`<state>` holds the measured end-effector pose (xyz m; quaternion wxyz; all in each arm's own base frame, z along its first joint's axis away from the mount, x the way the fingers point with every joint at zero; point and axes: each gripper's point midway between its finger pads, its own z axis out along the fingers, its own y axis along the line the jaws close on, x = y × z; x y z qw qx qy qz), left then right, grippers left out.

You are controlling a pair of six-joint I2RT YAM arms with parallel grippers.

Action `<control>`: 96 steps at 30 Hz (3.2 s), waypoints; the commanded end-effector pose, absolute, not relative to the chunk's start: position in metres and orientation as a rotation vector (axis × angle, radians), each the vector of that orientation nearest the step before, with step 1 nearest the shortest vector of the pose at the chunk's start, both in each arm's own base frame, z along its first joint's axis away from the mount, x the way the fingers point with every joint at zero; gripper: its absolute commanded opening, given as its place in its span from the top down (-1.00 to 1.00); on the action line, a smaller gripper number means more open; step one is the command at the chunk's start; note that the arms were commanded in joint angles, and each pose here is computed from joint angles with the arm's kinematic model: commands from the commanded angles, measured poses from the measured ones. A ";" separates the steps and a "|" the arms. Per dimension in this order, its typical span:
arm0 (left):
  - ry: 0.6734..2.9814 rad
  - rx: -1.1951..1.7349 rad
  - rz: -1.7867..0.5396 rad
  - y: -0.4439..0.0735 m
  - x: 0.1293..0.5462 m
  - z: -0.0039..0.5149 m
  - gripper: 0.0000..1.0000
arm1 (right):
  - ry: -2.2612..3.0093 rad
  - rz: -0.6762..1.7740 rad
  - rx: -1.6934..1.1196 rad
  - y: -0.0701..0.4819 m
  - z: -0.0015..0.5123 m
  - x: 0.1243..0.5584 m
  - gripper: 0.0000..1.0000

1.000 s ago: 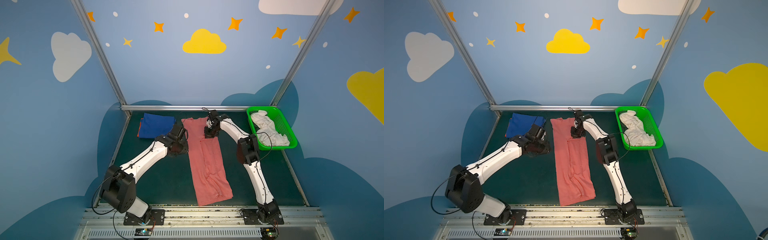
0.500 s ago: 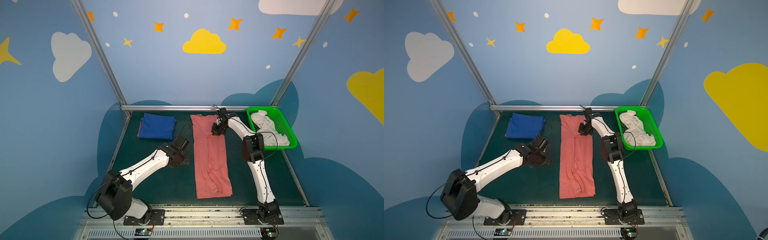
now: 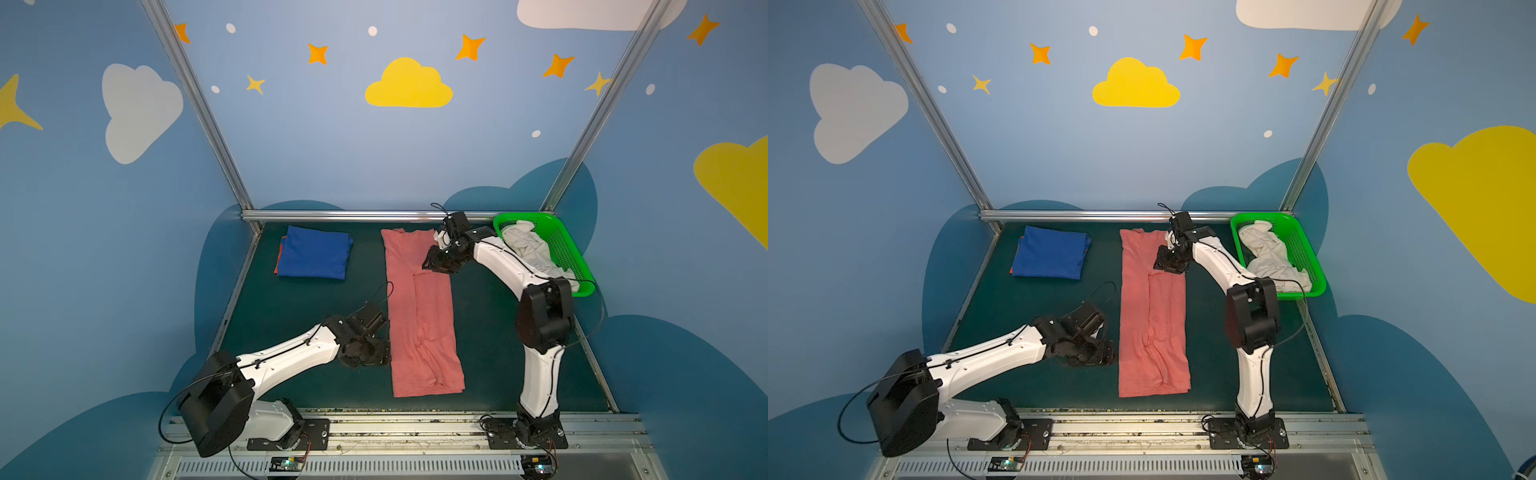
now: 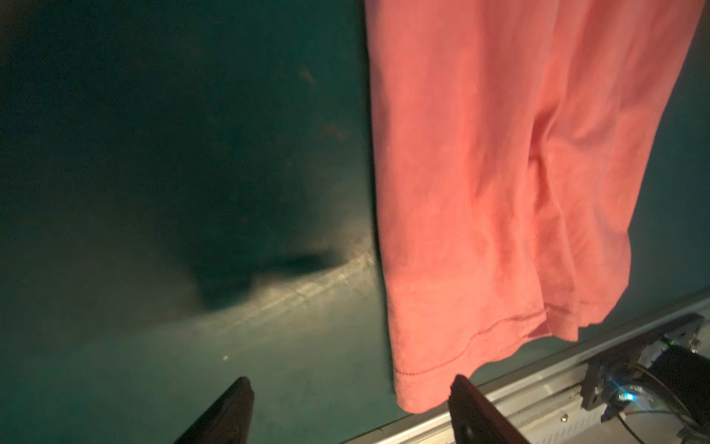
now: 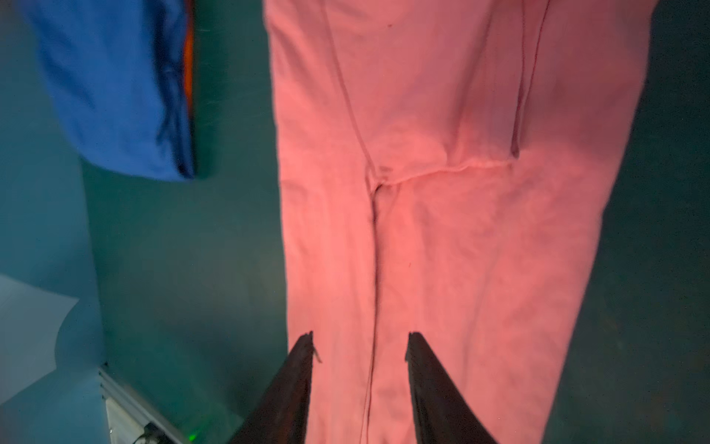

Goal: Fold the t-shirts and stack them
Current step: 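Grasp the strip's near end corners with the left and right grippers, then lift the near end with both grippers and fold it toward the far end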

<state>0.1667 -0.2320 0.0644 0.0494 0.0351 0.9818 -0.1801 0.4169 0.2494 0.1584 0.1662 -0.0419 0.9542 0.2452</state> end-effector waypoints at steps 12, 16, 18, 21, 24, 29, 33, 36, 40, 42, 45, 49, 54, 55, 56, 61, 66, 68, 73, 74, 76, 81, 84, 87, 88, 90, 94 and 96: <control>3.129 0.279 -0.448 -0.282 0.108 0.011 -0.12 | 2.849 0.437 0.001 0.167 0.100 0.210 0.10; 3.113 0.261 -0.405 -0.281 0.105 0.001 0.03 | 2.896 0.413 0.046 0.149 0.079 0.170 0.09; 3.110 0.261 -0.390 -0.280 0.103 -0.001 0.07 | 2.920 0.406 0.071 0.140 0.068 0.155 0.08; 3.105 0.250 -0.377 -0.278 0.102 -0.002 0.09 | 2.928 0.434 0.098 0.137 0.060 0.142 0.05; 3.088 0.243 -0.381 -0.279 0.102 0.001 0.10 | 2.936 0.465 0.105 0.139 0.055 0.135 0.01; 3.062 0.224 -0.408 -0.279 0.105 0.007 -0.15 | 2.962 0.491 0.087 0.145 0.047 0.131 -0.05; 3.040 0.203 -0.457 -0.281 0.105 0.011 -0.30 | 2.973 0.527 0.073 0.153 0.042 0.130 -0.12; 3.022 0.175 -0.482 -0.280 0.107 0.013 -0.30 | 2.997 0.513 0.075 0.155 0.035 0.128 -0.16; 3.010 0.134 -0.470 -0.272 0.107 0.014 -0.28 | 3.023 0.502 0.068 0.157 0.027 0.123 -0.19; 3.002 0.110 -0.463 -0.267 0.108 0.014 -0.24 | 3.038 0.492 0.066 0.157 0.023 0.119 -0.19; 2.983 0.064 -0.462 -0.261 0.109 0.014 -0.11 | 3.052 0.479 0.059 0.157 0.021 0.113 -0.18; 2.970 0.024 -0.453 -0.257 0.111 0.011 0.06 | 3.058 0.452 0.058 0.154 0.019 0.108 -0.10; 2.974 0.016 -0.450 -0.257 0.111 0.008 0.32 | 3.060 0.451 0.064 0.153 0.014 0.105 0.05; 2.974 0.015 -0.453 -0.257 0.111 0.007 0.39 | 3.059 0.450 0.062 0.154 0.014 0.105 0.08; 2.974 0.009 -0.453 -0.256 0.111 0.007 0.44 | 3.057 0.452 0.062 0.154 0.014 0.106 0.12; 2.957 -0.010 -0.480 -0.255 0.111 0.008 0.71 | 3.054 0.454 0.052 0.156 0.013 0.106 0.35; 2.939 -0.032 -0.492 -0.252 0.113 0.011 0.90 | 3.056 0.441 0.050 0.153 0.014 0.103 0.71; 2.936 -0.042 -0.486 -0.250 0.113 0.010 0.90 | 3.054 0.432 0.053 0.151 0.015 0.102 0.87; 2.918 -0.062 -0.473 -0.242 0.114 0.013 0.90 | 3.041 0.427 0.056 0.144 0.019 0.099 1.00; 2.915 -0.064 -0.471 -0.241 0.115 0.015 0.90 | 3.039 0.428 0.056 0.144 0.021 0.098 1.00; 2.905 -0.056 -0.478 -0.242 0.116 0.019 0.90 | 3.033 0.434 0.054 0.143 0.024 0.098 1.00; 2.866 -0.009 -0.498 -0.250 0.123 0.041 0.90 | 2.998 0.492 0.022 0.153 0.041 0.105 1.00; 2.825 0.001 -0.476 -0.251 0.134 0.059 0.90 | 2.967 0.479 -0.004 0.157 0.058 0.114 1.00; 2.788 0.008 -0.486 -0.252 0.148 0.078 0.90 | 2.918 0.427 -0.007 0.156 0.075 0.127 1.00; 2.779 0.012 -0.488 -0.252 0.153 0.082 0.90 | 2.900 0.409 -0.014 0.156 0.080 0.132 1.00; 2.760 0.008 -0.502 -0.251 0.167 0.093 0.90 | 2.853 0.379 -0.027 0.156 0.093 0.146 1.00; 2.738 0.000 -0.514 -0.249 0.193 0.109 0.90 | 2.804 0.389 -0.035 0.161 0.113 0.171 1.00; 2.736 0.000 -0.520 -0.247 0.206 0.115 0.90 | 2.790 0.417 -0.040 0.166 0.121 0.186 1.00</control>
